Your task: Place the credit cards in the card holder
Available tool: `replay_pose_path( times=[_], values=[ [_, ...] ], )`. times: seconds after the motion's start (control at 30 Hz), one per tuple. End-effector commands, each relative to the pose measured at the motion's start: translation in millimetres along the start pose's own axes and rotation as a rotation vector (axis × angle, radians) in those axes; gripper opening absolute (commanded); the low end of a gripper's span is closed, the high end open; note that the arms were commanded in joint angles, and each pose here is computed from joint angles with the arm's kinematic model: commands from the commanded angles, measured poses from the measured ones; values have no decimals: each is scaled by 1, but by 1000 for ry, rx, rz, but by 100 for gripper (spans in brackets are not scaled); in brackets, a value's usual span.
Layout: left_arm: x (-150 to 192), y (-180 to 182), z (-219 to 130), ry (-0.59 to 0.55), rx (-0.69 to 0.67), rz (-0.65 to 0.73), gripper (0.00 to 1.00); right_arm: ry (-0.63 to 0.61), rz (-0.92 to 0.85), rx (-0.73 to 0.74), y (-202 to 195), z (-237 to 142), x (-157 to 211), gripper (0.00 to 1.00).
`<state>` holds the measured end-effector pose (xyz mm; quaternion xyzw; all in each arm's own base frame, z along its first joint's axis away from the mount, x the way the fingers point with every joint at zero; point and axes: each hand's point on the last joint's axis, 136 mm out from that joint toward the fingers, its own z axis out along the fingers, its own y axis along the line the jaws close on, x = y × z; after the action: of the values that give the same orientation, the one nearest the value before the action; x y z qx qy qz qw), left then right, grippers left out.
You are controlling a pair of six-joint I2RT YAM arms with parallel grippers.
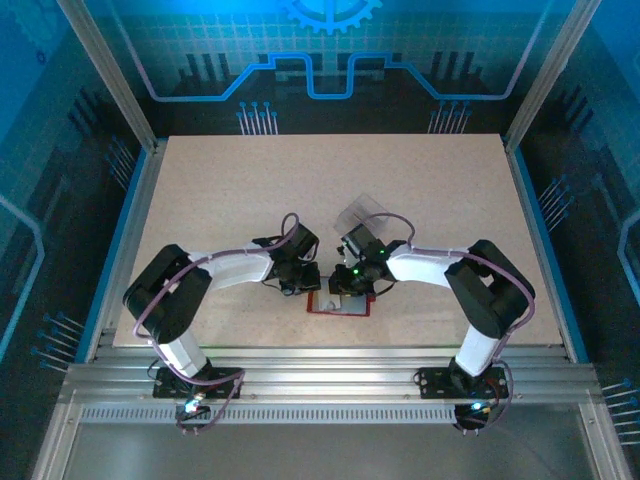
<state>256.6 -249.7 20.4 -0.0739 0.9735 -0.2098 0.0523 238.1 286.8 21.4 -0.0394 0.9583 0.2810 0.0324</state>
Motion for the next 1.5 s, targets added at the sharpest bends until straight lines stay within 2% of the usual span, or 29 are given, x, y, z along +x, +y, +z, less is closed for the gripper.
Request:
replay_pose_path(
  times=[0.0, 0.13, 0.27, 0.4, 0.53, 0.77, 1.0, 1.27, 1.47],
  values=[
    [8, 4, -10, 24, 12, -34, 16, 18, -6, -28, -2, 6, -3, 25],
    [2, 1, -21, 8, 43, -40, 16, 48, -60, -36, -2, 3, -7, 26],
    [-1, 3, -26, 3, 46, -44, 16, 61, -112, -26, 5, -4, -12, 33],
    [1, 6, -20, 20, 39, -41, 16, 62, -132, -27, 12, -13, -15, 39],
    [2, 7, -12, 36, 38, -42, 15, 68, -128, 2, 8, -17, -12, 41],
    [5, 12, -5, 50, 27, -44, 15, 101, -105, 44, -4, -9, 0, 41],
    [11, 20, -3, 57, 16, -45, 15, 116, -126, 24, 8, -5, 4, 37],
    [17, 25, 4, 69, 10, -58, 15, 127, -130, 13, 13, 0, 8, 28],
    [20, 23, 8, 73, 11, -58, 14, 123, -143, 1, 27, 2, 11, 27]
  ],
)
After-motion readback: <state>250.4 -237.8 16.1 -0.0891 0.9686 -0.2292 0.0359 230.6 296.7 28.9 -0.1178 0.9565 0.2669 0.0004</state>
